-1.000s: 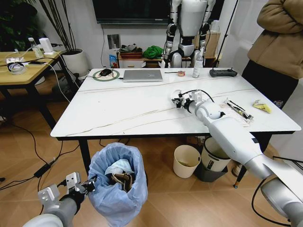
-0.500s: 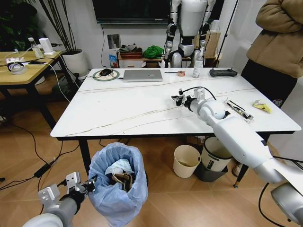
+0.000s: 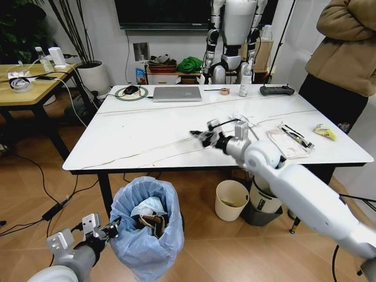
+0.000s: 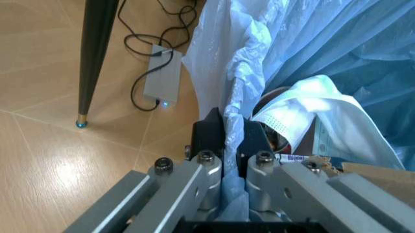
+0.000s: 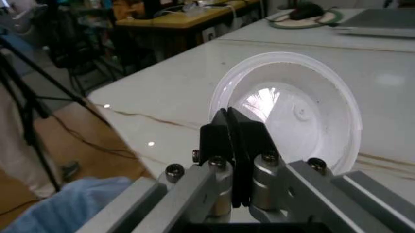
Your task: Pick up the trash bin and place the trash from the table into it.
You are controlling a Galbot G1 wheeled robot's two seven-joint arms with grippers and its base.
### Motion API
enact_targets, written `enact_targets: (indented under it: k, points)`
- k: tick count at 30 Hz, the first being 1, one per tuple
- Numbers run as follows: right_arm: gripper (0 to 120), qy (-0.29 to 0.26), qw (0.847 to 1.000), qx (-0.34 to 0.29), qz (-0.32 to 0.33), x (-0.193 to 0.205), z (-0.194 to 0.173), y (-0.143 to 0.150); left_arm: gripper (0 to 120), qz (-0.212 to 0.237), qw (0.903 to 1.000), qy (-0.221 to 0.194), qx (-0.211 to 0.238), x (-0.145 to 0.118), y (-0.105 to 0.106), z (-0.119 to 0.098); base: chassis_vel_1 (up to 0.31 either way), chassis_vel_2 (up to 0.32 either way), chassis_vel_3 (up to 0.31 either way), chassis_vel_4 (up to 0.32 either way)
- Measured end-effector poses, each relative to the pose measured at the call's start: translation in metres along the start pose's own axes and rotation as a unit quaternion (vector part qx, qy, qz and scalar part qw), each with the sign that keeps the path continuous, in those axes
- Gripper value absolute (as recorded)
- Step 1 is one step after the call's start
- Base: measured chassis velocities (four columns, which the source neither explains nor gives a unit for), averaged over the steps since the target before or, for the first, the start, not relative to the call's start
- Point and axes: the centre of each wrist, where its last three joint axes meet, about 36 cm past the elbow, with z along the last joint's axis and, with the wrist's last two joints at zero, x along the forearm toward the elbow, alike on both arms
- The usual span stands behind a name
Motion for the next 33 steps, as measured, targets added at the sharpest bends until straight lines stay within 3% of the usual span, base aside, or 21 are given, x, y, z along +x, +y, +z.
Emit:
enact_targets:
  k: [8, 15, 25, 33]
  points:
    - [0, -0.019, 0.992, -0.034, -0.123, 0.006, 0.013, 0.080, 0, 0.001, 1.0000, -0.001, 0.001, 0.000, -0.001, 0.000, 0.000, 0.000, 0.000, 0.000]
    - [0, -0.019, 0.981, -0.070, -0.179, 0.004, 0.044, 0.108, 0, -0.001, 1.0000, -0.002, 0.005, 0.003, -0.001, 0.001, 0.000, 0.000, 0.000, 0.000]
    - [0, -0.012, 0.983, -0.056, -0.177, 0.003, 0.069, 0.111, 0, -0.004, 1.0000, -0.001, 0.006, 0.008, -0.002, 0.002, 0.000, 0.000, 0.000, 0.000]
    - [28, -0.028, 0.990, -0.040, -0.132, 0.006, 0.067, 0.091, 0, -0.007, 0.9999, 0.007, 0.005, 0.009, -0.002, 0.005, 0.000, 0.000, 0.000, 0.000]
